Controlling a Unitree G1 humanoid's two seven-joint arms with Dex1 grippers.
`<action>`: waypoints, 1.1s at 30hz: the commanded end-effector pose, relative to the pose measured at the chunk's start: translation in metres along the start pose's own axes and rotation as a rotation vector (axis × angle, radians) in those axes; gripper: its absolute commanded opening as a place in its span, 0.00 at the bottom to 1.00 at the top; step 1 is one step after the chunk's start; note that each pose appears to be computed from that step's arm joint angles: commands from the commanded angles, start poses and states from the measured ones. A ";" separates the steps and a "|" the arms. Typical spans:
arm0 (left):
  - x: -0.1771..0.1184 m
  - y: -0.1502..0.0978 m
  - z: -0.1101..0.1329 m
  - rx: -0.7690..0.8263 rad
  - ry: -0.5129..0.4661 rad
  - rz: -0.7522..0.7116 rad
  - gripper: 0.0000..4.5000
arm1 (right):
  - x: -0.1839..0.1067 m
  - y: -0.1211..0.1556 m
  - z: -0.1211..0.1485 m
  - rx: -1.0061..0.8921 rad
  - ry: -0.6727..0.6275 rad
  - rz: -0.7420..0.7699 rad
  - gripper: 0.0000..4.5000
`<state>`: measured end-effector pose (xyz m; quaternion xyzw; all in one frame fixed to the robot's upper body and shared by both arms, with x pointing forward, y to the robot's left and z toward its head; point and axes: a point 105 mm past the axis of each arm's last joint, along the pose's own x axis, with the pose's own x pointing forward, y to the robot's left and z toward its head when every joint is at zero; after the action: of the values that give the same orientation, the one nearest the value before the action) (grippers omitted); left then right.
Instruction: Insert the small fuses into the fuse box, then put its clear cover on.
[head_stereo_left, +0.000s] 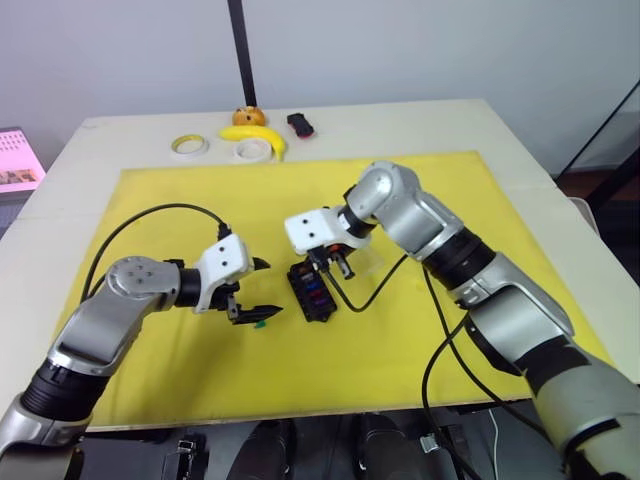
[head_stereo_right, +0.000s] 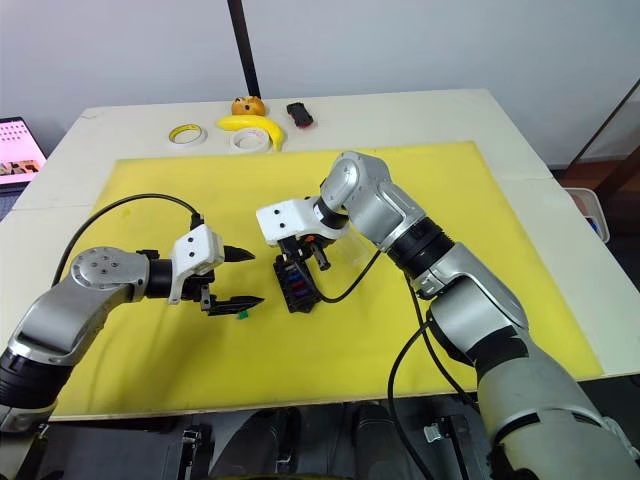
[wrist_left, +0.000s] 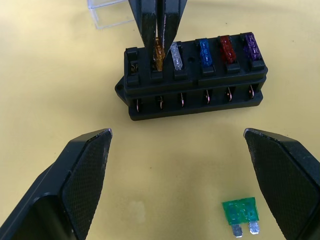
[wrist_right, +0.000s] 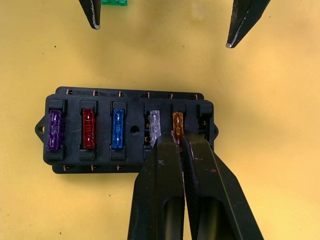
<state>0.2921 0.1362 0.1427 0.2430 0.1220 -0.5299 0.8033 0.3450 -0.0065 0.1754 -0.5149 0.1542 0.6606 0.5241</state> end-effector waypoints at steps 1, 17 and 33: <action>-0.002 0.002 0.010 0.046 -0.026 0.016 0.99 | -0.013 -0.009 0.010 -0.042 0.001 -0.042 0.00; -0.002 0.003 0.011 0.048 -0.027 0.016 0.99 | -0.016 -0.010 0.012 -0.059 0.000 -0.045 0.00; -0.001 0.003 0.011 0.049 -0.030 0.018 0.99 | -0.013 -0.007 0.009 -0.059 0.008 -0.028 0.00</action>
<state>0.2930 0.1359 0.1436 0.2438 0.1191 -0.5280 0.8047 0.3458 -0.0045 0.1844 -0.5307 0.1423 0.6570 0.5163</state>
